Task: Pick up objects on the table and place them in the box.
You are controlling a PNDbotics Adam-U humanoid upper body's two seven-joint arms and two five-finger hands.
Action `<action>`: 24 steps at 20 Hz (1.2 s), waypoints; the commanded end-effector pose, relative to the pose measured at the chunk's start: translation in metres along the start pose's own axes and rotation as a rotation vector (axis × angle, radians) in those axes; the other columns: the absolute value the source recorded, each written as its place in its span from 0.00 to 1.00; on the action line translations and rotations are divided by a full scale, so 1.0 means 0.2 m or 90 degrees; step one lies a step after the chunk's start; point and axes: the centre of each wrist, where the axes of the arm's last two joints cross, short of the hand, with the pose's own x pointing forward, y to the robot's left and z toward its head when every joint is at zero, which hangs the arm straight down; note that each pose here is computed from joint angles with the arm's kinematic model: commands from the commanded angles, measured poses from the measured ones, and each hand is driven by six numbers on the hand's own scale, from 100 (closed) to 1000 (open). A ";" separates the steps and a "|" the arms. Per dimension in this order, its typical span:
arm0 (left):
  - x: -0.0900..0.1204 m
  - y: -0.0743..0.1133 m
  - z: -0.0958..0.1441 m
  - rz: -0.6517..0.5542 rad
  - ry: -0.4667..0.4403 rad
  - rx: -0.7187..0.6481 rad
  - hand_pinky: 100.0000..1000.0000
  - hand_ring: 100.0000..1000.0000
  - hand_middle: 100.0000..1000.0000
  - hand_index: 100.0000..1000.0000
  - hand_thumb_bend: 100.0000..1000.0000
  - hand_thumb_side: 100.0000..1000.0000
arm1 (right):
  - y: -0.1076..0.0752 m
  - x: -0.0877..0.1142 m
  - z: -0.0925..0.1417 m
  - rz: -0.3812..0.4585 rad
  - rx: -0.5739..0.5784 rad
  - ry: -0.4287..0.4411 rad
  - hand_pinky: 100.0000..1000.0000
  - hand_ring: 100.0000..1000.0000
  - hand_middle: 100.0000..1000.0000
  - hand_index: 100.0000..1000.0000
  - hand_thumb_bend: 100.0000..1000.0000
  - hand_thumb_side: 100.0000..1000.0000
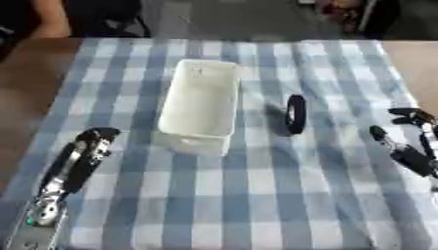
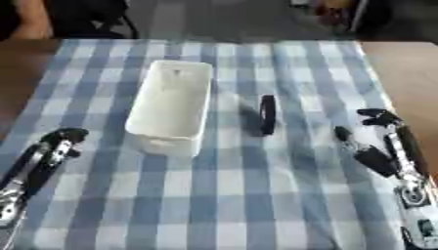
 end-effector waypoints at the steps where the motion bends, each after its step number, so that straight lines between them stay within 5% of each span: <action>1: 0.03 0.04 -0.01 -0.014 -0.016 0.007 0.64 0.77 0.78 0.78 1.00 1.00 | -0.05 0.02 -0.03 0.013 -0.008 -0.016 0.91 0.72 0.75 0.79 0.57 0.69; 9: 0.02 0.04 -0.01 -0.015 -0.014 0.006 0.64 0.77 0.78 0.78 1.00 1.00 | -0.05 0.04 -0.05 0.014 -0.004 -0.023 0.92 0.71 0.75 0.79 0.57 0.69; 24: 0.02 0.03 -0.01 -0.013 -0.016 -0.004 0.64 0.77 0.78 0.78 1.00 1.00 | 0.08 0.15 -0.27 0.008 0.061 -0.079 0.92 0.71 0.74 0.77 0.57 0.67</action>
